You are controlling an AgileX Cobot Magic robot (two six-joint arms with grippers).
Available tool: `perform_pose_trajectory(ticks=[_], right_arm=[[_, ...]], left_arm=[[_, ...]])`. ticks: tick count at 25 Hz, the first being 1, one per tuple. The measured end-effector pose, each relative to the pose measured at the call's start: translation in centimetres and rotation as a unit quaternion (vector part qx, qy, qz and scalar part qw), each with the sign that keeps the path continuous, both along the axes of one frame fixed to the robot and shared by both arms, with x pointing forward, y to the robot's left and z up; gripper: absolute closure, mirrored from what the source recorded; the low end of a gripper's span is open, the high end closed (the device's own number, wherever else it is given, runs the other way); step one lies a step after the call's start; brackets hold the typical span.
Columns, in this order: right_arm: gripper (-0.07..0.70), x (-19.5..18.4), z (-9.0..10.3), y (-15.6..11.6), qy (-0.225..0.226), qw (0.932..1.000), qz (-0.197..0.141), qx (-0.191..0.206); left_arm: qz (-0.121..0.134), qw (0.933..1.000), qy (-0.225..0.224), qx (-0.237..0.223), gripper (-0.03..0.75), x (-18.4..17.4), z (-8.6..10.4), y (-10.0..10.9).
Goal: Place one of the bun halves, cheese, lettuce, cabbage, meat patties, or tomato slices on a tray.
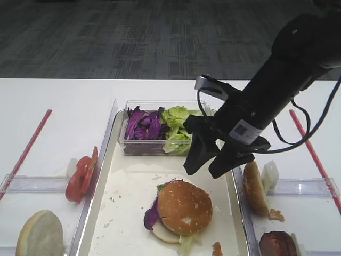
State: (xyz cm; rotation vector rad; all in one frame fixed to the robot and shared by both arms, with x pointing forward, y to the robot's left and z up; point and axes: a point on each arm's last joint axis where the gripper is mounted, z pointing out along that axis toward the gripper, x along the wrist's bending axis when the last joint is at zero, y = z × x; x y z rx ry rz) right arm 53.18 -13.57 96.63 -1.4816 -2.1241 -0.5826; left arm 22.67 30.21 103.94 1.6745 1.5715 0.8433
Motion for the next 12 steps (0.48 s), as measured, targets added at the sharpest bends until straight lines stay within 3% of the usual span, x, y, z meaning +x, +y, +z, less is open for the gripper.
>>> perform_pose_trajectory(ticks=[12], right_arm=[[0.198,2.2,3.6,-0.5,-0.015,0.9966,-0.018,-0.079]], left_arm=[[0.0,1.0,0.0,0.0,0.304,0.0,0.0,0.0]])
